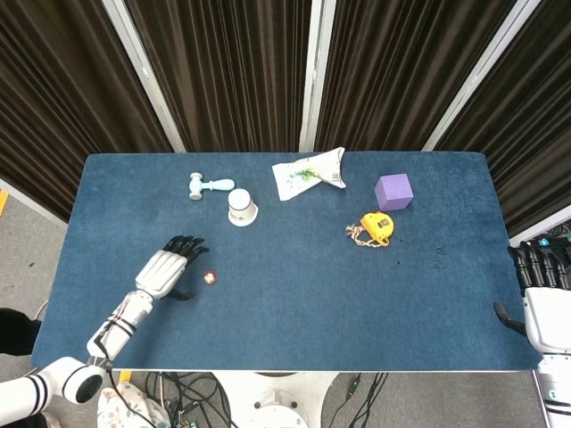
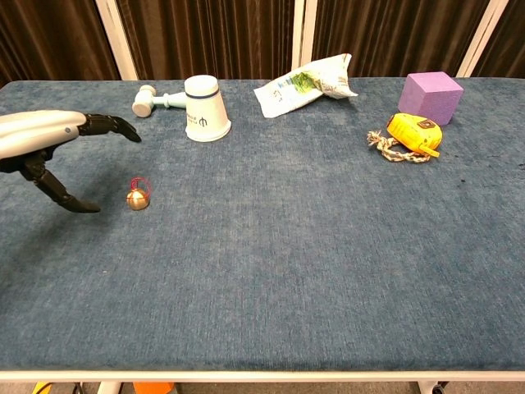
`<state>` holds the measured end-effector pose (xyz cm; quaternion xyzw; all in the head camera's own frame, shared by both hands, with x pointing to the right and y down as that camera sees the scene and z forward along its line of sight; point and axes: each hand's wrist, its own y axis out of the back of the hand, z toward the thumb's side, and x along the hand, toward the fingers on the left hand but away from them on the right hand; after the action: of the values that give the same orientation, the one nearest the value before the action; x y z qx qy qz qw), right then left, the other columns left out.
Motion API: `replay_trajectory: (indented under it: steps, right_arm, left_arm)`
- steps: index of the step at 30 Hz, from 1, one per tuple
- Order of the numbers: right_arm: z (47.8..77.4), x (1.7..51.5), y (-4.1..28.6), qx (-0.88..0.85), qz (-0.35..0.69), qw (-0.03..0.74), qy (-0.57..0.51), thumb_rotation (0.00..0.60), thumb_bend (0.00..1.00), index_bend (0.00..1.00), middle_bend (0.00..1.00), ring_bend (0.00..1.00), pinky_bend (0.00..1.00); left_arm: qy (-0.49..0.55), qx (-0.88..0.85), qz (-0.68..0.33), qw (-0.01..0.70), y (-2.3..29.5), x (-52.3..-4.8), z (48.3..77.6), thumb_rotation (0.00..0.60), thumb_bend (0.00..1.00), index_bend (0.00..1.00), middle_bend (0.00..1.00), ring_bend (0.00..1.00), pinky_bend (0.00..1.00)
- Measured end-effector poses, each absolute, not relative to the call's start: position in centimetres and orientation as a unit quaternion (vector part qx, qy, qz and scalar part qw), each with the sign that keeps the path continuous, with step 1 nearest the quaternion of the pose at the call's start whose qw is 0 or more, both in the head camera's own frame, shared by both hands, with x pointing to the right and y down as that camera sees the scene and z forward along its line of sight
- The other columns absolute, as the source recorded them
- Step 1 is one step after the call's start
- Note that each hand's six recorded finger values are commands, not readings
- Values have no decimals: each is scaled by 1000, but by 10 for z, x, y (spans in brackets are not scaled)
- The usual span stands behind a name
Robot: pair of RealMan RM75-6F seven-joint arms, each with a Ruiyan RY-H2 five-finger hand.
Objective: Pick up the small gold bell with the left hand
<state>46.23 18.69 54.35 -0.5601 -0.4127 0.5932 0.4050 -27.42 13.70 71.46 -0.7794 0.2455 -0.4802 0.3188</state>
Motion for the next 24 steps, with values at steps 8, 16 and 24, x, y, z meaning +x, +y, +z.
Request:
replay_trajectory:
  steps: [8,16,24]
  right_arm:
    - [545,466,188,-560,595,401,-415,600,144,0,0,0,0]
    - [547,472,189,-558,598,395,-417,600,144,0,0,0,0]
    - [549,474,189,-559,600,392,-417,600,144,0,0,0,0]
  left_arm:
    - [246,-792,-472,299,136,-263,730,600,180,304,105,0,41]
    - [243,-792,-477,292,133,-260,738,600,248,356,108,0,41]
    - [241,-790,-477,300,131,-258,735,600,278,398,114,0,41]
